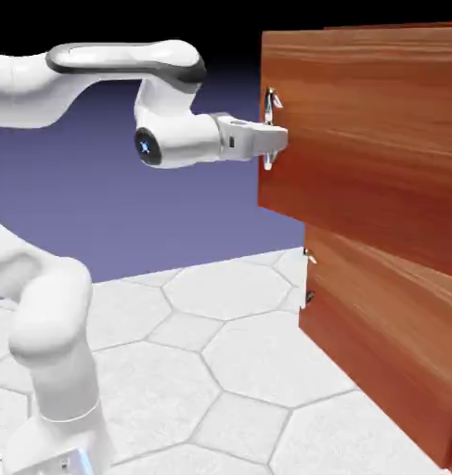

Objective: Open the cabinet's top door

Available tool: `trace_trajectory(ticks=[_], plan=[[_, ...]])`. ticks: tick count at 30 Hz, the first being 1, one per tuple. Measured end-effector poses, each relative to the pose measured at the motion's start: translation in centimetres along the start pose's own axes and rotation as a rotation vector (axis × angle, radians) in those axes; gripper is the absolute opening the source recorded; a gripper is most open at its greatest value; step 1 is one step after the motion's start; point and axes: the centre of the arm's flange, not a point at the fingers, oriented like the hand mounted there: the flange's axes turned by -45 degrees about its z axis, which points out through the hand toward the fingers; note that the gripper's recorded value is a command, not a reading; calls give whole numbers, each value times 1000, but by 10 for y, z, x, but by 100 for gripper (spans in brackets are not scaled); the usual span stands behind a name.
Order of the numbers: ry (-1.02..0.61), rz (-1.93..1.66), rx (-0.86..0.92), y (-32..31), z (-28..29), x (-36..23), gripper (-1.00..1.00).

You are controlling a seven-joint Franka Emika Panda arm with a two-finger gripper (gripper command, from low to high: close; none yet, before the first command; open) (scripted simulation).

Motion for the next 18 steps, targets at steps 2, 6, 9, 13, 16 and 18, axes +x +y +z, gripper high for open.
trace_trajectory(ticks=[2,6,9,13,16,18], plan=[[0,0,31,5,-14,0,-100],[0,0,94,16,-43,0,-100],[0,0,139,25,-62,0,-100],[0,0,187,35,-83,0,-100],[0,0,217,42,-95,0,-100],[0,0,235,47,-103,0,-100]])
